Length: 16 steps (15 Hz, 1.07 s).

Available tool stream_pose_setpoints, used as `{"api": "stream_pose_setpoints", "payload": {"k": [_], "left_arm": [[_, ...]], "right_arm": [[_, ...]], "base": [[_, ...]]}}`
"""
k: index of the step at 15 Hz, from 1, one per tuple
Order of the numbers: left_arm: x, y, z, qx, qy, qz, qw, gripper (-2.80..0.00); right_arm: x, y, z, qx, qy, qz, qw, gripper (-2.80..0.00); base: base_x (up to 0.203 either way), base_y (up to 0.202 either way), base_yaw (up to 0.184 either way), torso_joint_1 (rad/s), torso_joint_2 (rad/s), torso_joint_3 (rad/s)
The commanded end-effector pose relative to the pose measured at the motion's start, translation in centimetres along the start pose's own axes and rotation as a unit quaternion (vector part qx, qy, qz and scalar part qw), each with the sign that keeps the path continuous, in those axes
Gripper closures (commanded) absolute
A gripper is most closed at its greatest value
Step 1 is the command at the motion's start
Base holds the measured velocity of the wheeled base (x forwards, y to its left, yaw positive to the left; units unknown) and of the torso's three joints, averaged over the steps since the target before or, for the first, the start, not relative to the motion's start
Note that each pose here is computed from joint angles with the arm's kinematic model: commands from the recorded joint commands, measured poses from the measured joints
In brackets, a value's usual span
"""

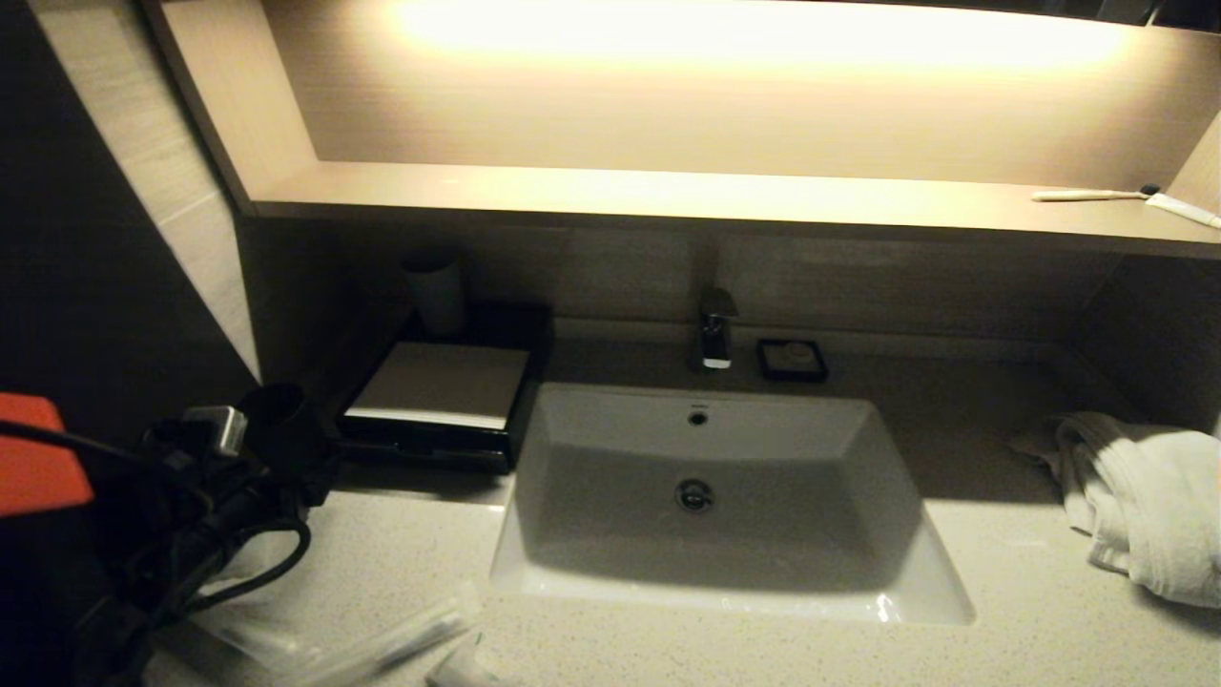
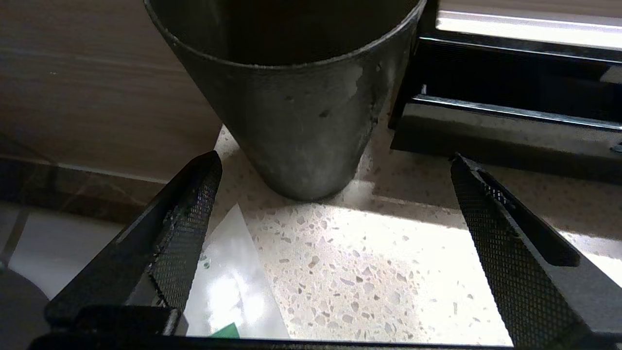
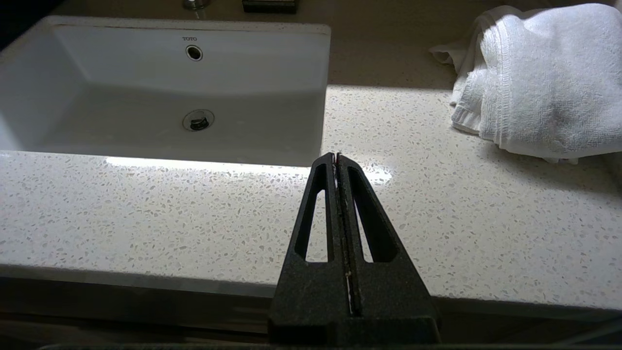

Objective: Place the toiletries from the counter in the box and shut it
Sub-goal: Pick up the cup

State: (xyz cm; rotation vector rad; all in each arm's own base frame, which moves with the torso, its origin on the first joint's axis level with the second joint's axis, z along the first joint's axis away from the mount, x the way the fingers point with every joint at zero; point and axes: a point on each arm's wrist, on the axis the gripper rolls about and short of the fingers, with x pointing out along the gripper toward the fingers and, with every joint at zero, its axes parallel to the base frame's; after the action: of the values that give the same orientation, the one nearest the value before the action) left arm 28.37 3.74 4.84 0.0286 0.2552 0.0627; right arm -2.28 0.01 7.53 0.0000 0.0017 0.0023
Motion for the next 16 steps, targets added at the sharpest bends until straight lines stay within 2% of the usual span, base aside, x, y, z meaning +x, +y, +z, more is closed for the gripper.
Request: {"api": "stream_pose_setpoints", "payload": {"k": [1,16], "left_arm": [[0.3,0.0,0.0,0.001,-0.005,0.001,1.0,-2.8],[1.8,0.2,0.3,-0.009,-0.02,0.004,0.9998,-2.8]], "right_arm": [[0.0,0.0,0.0,0.0,0.0,0.0,1.0,0.0],[0.0,0.0,0.0,0.0,0.0,0.0,1.0,0.0]], "base": [[0.0,0.0,0.0,0.0,0.0,0.0],[0.0,0.0,0.0,0.0,0.0,0.0]]}}
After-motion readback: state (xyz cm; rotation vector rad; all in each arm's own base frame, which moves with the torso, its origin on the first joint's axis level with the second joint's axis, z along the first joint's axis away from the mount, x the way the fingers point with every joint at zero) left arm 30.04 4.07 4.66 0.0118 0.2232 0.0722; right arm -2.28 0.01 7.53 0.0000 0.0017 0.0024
